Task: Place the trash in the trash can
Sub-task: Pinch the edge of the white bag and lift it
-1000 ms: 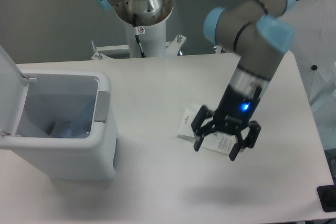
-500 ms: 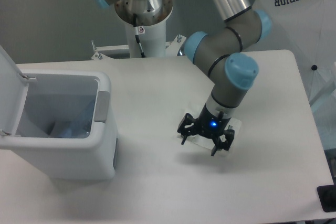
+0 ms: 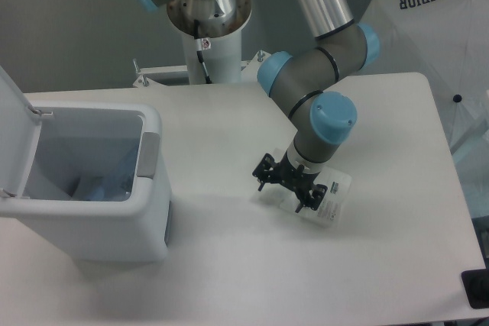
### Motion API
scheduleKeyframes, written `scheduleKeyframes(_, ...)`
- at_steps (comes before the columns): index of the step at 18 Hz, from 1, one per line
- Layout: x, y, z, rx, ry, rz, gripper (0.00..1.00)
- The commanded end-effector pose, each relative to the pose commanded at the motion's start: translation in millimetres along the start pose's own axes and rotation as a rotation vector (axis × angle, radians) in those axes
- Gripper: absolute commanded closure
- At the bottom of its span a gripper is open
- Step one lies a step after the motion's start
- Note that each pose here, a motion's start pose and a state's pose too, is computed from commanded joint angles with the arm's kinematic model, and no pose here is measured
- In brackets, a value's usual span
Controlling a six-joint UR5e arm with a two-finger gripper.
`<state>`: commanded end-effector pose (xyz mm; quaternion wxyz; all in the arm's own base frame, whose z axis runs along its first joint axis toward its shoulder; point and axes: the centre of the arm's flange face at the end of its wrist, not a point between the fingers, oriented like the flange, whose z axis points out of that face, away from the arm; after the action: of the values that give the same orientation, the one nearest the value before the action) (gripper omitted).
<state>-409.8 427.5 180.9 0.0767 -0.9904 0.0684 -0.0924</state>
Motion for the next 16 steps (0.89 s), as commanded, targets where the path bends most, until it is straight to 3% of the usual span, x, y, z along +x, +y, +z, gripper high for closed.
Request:
scheduleKeyframes(4, 9, 7, 8, -0.014, 0.020, 0.030, 0.15)
scheduleKeyframes(6, 11, 7, 9, -0.021, 0.037, 0.029, 0.27)
scheduleKeyframes(9, 12, 10, 0, -0.028, 0.063, 0.018, 0.59)
scheduleKeyframes(11, 13, 9, -7, -0.024, 0.052, 0.021, 0.92)
scheduleKeyframes(12, 13, 8, -8, -0.022, 0.049, 0.022, 1.00)
scheduleKeyframes(16, 9, 8, -25, -0.007, 0.024, 0.019, 1.00)
